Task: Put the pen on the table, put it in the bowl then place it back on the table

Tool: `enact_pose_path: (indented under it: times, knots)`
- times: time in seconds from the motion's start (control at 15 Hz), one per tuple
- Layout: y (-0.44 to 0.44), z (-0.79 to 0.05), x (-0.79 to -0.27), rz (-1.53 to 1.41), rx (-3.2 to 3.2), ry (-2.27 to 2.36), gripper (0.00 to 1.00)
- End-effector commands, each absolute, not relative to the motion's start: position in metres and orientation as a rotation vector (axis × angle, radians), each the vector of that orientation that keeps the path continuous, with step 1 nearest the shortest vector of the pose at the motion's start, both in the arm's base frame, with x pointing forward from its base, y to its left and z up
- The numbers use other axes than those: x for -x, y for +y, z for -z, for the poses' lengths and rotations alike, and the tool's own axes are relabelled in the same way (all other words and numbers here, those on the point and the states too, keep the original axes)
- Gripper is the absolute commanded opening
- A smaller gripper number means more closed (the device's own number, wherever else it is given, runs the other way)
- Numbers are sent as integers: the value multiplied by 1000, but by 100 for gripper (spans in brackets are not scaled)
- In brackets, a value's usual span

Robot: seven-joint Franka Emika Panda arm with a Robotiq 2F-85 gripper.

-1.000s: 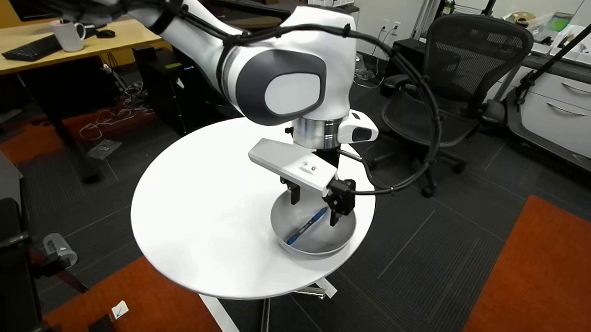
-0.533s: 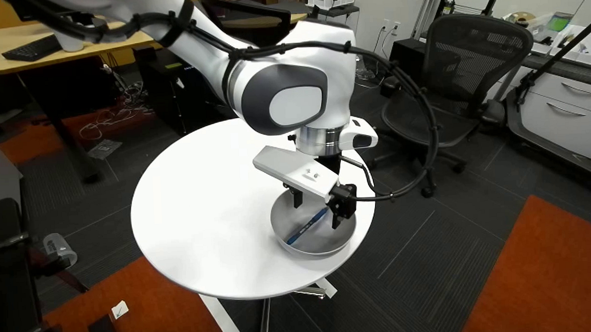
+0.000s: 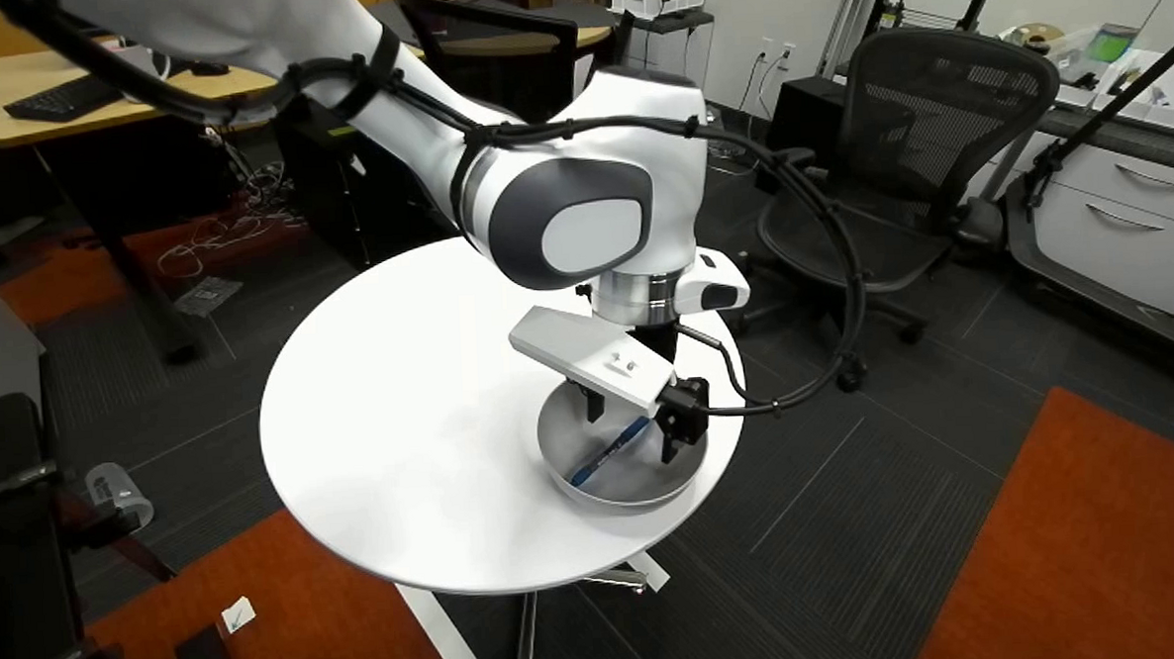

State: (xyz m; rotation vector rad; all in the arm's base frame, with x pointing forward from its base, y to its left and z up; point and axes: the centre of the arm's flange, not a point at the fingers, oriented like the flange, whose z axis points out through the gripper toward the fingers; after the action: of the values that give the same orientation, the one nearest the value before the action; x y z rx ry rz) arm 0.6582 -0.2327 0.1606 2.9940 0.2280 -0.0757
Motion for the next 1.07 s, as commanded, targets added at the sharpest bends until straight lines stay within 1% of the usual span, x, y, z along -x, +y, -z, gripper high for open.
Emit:
enact_pose_path:
  times: [0.0,0.07,0.13,0.47,0.73,0.8,0.87,0.93,1.0]
  knots:
    - [-237,-155,-667,44,-3003,214,100]
    - [-237,-154,-667,44,-3005,213,75]
    - [-237,-152,-668,43,-3006,215,74]
    - [-240,-150,-672,38,-3010,207,34]
    - [-241,-149,-674,35,-3009,205,5]
    - [-241,-149,-674,35,-3009,205,0]
    - [-241,-149,-674,37,-3010,205,0]
    - [-240,-149,-674,38,-3009,203,3]
    - [-240,-152,-673,40,-3007,190,3]
